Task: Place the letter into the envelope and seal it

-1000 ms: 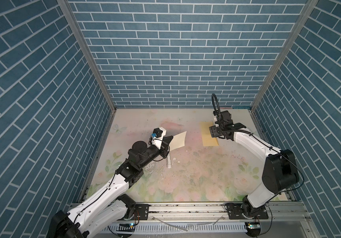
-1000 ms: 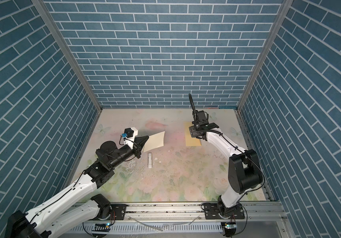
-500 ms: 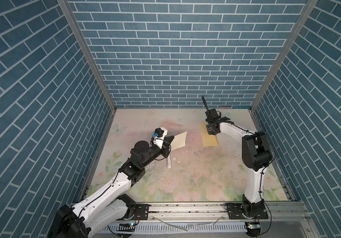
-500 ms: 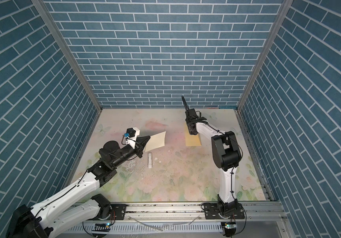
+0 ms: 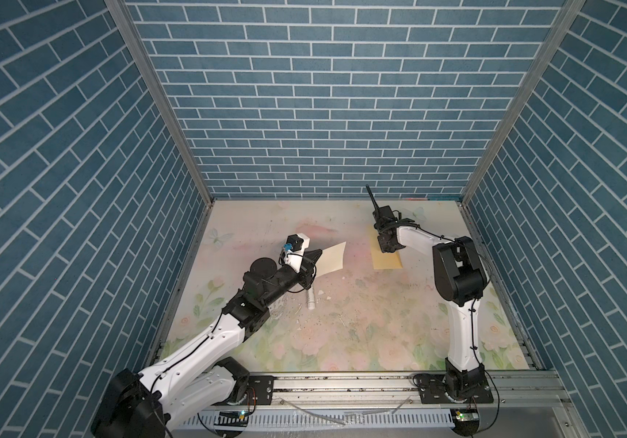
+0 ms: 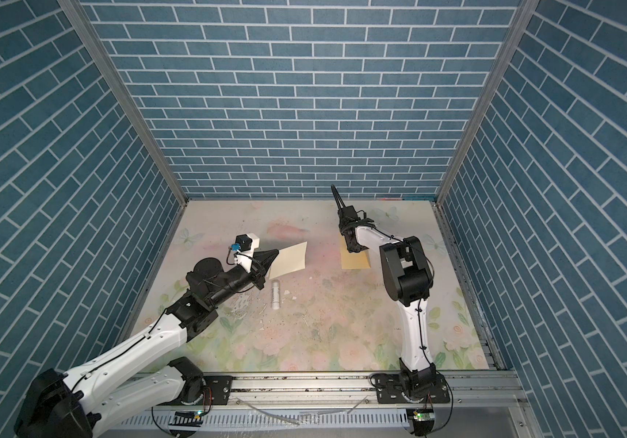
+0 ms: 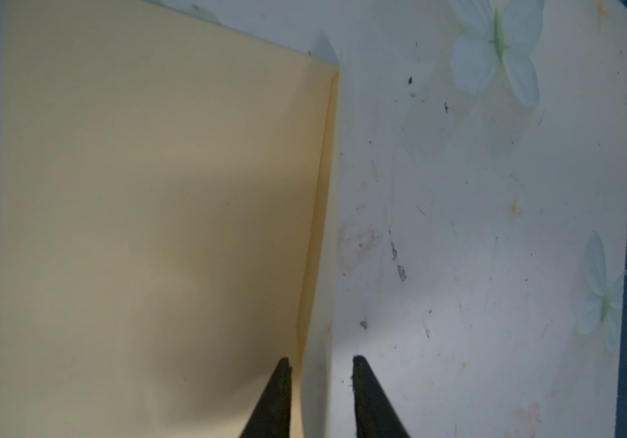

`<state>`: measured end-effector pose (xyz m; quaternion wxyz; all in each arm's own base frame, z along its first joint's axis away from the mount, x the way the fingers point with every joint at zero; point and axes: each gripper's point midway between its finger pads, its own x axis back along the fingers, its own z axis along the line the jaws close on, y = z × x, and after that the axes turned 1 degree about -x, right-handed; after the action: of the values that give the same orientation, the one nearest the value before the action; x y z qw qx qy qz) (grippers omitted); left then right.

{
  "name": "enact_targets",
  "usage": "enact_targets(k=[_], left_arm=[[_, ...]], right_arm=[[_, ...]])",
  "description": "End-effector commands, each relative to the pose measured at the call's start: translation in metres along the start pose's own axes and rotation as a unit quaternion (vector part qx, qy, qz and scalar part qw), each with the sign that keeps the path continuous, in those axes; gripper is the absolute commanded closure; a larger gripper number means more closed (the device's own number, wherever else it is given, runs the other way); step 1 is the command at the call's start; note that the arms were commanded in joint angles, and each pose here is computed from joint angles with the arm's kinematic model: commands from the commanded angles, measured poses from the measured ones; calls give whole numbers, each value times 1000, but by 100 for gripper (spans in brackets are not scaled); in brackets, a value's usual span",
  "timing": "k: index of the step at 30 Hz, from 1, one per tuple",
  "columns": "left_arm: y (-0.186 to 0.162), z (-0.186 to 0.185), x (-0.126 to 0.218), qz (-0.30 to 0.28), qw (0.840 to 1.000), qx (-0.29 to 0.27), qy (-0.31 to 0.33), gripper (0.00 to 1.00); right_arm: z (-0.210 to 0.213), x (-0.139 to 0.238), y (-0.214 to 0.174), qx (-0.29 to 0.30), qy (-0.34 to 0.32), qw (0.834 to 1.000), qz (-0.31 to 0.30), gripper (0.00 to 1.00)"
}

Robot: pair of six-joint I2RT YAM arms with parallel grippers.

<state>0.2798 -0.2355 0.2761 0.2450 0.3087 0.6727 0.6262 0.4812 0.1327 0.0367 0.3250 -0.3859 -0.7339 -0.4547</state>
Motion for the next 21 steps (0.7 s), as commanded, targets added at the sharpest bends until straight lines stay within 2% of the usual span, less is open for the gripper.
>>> enact_targets(k=[1, 9, 11, 13, 17, 21], left_arm=[[-1, 0, 0, -6, 1000, 3, -3, 100], [-2, 0, 0, -5, 1000, 5, -4, 100], [-2, 0, 0, -6, 1000, 5, -4, 100], [-1, 0, 0, -7, 1000, 7, -3, 100], [0, 0, 1, -9, 1000, 9, -2, 100], [2, 1, 1, -13, 1000, 13, 0, 100]], right_arm=[[-7, 4, 12, -20, -17, 1000, -9, 78], [1, -7, 3, -20, -11, 1000, 6, 99], [4, -4, 5, -27, 0, 1000, 5, 100], [11, -2, 5, -35, 25, 999, 5, 100], [24, 33, 20, -62, 108, 992, -30, 100], [41, 72, 25, -86, 212, 972, -62, 100]])
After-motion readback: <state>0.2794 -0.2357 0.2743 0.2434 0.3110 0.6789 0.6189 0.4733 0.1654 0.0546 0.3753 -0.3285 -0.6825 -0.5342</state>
